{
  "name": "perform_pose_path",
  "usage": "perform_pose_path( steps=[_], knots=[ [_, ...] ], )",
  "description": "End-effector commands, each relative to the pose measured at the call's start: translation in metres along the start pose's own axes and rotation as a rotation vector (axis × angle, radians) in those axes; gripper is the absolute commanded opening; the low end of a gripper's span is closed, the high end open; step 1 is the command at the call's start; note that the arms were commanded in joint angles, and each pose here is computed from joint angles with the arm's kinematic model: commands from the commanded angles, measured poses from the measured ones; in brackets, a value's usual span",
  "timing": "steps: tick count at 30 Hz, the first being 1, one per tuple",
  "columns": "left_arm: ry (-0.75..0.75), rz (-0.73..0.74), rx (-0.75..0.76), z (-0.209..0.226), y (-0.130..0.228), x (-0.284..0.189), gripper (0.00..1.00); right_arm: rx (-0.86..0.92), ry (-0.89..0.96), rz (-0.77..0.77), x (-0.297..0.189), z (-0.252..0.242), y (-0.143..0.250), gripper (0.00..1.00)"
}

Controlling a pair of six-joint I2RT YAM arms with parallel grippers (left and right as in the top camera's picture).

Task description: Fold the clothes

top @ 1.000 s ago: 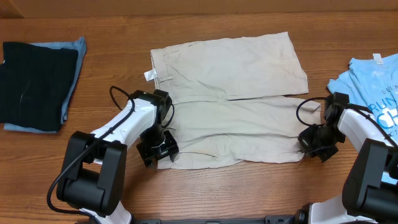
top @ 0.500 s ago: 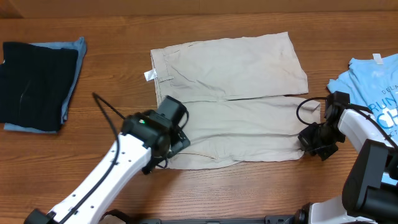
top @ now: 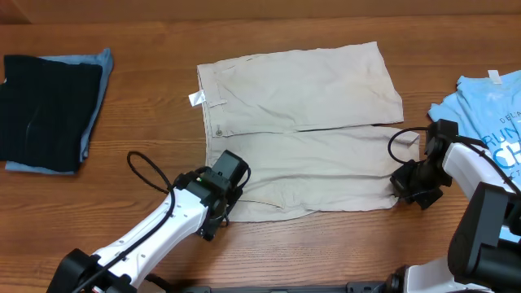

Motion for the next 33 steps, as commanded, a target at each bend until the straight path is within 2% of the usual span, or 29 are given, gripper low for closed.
perform_pose_path(
  steps=[1,2,4,6,7,9,12,15,18,19,20,22,24,27,29,33],
  knots=[
    [-0.023,-0.021,-0.063,0.012,-0.001,0.011,0.84,-0.008,0.009,-0.024,0.013,0.001,-0.007,0.04],
    [-0.023,-0.021,-0.065,0.012,-0.001,0.011,0.82,-0.009,0.007,-0.026,0.013,0.001,-0.007,0.04],
    [0.002,-0.020,-0.067,0.007,-0.001,0.012,0.55,-0.009,0.004,-0.030,0.013,0.002,-0.008,0.04],
    [0.006,-0.025,-0.067,0.007,-0.001,0.012,0.32,-0.013,0.005,-0.030,0.013,0.002,-0.008,0.04],
    [0.005,-0.029,-0.067,0.007,-0.001,0.013,0.29,-0.012,0.005,-0.030,0.013,0.002,-0.008,0.04],
    [-0.001,-0.028,-0.066,0.010,-0.001,0.014,0.31,-0.013,0.005,-0.030,0.013,0.002,-0.008,0.04],
    [-0.009,-0.009,-0.066,0.012,0.001,0.016,0.52,-0.012,0.005,-0.030,0.013,0.002,-0.008,0.04],
    [0.000,-0.012,-0.068,0.013,0.001,0.020,0.56,-0.013,0.005,-0.030,0.013,0.002,-0.008,0.04],
    [0.027,-0.006,-0.071,0.013,0.002,0.027,0.44,-0.013,0.003,-0.033,0.013,0.002,-0.009,0.04],
    [0.027,-0.005,-0.070,0.013,0.002,0.027,0.36,-0.013,0.003,-0.033,0.013,0.002,-0.009,0.04],
    [0.027,-0.005,-0.068,0.013,0.002,0.027,0.19,-0.014,0.007,-0.035,0.013,0.002,-0.009,0.04],
    [0.033,-0.002,-0.045,0.012,0.003,0.026,0.04,-0.052,0.010,-0.034,0.013,0.001,-0.009,0.04],
    [0.062,-0.003,0.060,0.003,0.002,0.019,0.04,-0.057,0.013,-0.030,0.011,0.001,-0.009,0.04],
    [0.132,-0.031,0.345,-0.017,-0.001,-0.005,0.04,-0.055,0.019,-0.022,-0.002,0.005,-0.011,0.04],
    [0.165,-0.059,0.589,-0.032,-0.003,-0.025,0.04,-0.051,0.025,-0.012,-0.016,0.008,-0.013,0.04],
    [0.050,-0.100,0.615,-0.021,-0.017,-0.039,0.04,-0.052,0.022,-0.018,-0.049,0.010,-0.012,0.04]
  ],
)
Point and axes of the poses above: each gripper's point midway between its finger pads, its own x axis out along the fingers, its own z axis along the line the jaws close on, y = z × x, the point moved 5 cm from there along -x, back along the fingers, and after that the axes turned 1 degree about -x, right-handed, at the moved point
